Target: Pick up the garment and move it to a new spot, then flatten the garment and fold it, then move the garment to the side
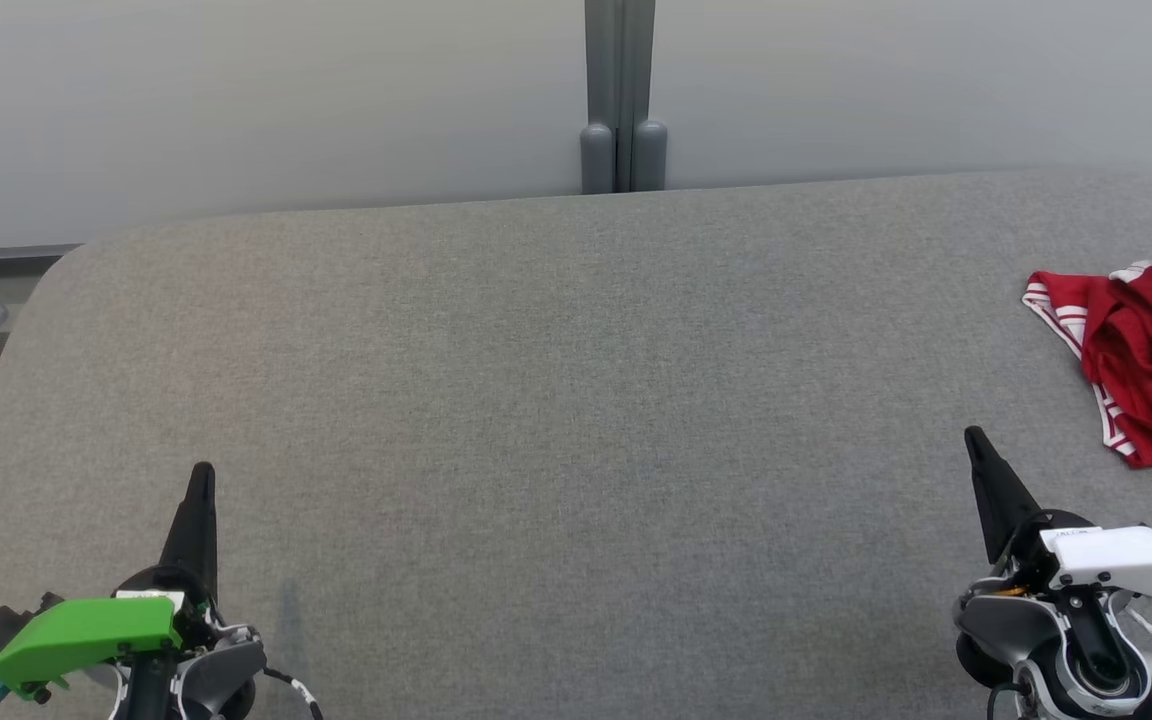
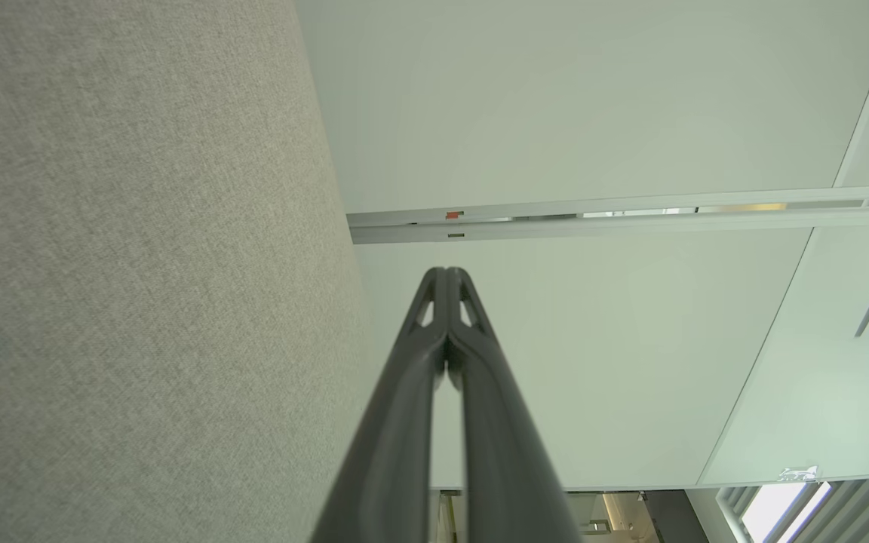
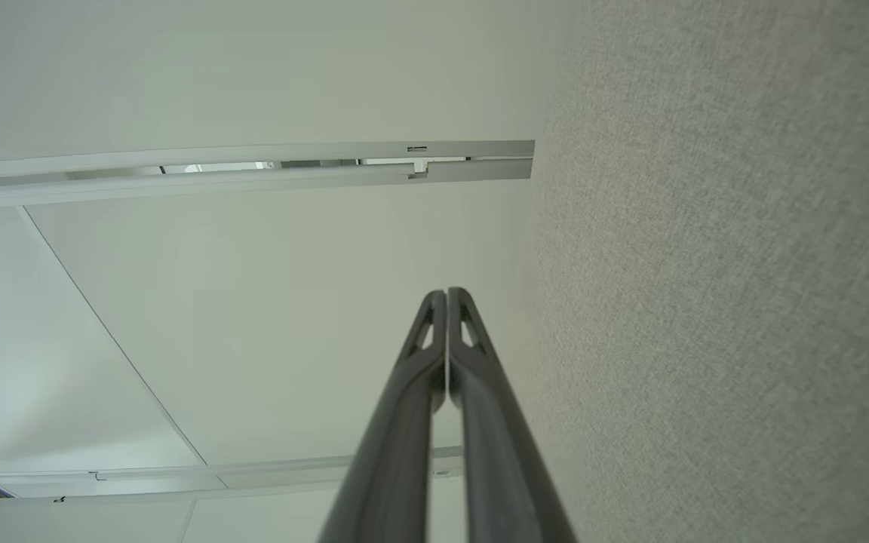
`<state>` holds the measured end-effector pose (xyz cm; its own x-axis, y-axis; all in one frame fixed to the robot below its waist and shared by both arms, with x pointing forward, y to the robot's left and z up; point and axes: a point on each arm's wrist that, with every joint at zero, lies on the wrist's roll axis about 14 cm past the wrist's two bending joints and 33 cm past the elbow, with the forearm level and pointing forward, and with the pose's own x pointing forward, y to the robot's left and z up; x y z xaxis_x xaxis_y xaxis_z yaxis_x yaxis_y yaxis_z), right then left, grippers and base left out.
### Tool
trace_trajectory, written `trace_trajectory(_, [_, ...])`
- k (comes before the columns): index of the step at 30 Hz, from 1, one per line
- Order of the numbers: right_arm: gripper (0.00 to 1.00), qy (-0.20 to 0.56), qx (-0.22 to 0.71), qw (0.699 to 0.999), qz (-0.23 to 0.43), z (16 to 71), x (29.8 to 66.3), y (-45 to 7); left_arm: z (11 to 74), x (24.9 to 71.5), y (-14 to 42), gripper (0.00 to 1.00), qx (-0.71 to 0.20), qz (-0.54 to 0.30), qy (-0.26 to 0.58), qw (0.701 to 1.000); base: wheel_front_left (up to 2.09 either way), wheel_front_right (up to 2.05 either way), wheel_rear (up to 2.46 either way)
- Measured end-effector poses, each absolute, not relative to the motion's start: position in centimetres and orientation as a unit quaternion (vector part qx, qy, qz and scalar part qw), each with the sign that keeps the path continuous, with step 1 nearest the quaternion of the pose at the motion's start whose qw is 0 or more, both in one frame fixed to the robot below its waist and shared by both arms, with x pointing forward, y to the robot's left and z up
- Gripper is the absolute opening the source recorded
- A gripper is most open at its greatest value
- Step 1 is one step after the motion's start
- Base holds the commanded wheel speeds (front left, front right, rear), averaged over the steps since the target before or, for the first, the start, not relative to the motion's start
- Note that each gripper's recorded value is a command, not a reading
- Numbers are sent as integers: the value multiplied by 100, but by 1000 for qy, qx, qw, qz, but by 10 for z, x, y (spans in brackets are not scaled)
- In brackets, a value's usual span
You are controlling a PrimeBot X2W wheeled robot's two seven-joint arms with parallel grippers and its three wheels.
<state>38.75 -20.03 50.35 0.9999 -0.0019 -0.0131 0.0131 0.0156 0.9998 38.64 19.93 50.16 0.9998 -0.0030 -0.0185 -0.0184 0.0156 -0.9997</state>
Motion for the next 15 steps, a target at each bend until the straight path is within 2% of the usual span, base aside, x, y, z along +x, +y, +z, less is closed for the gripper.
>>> trace_trajectory(15, [0, 4, 708, 707, -3, 504, 388, -200, 504, 387, 200, 0, -708, 3, 4, 706, 0, 0, 0])
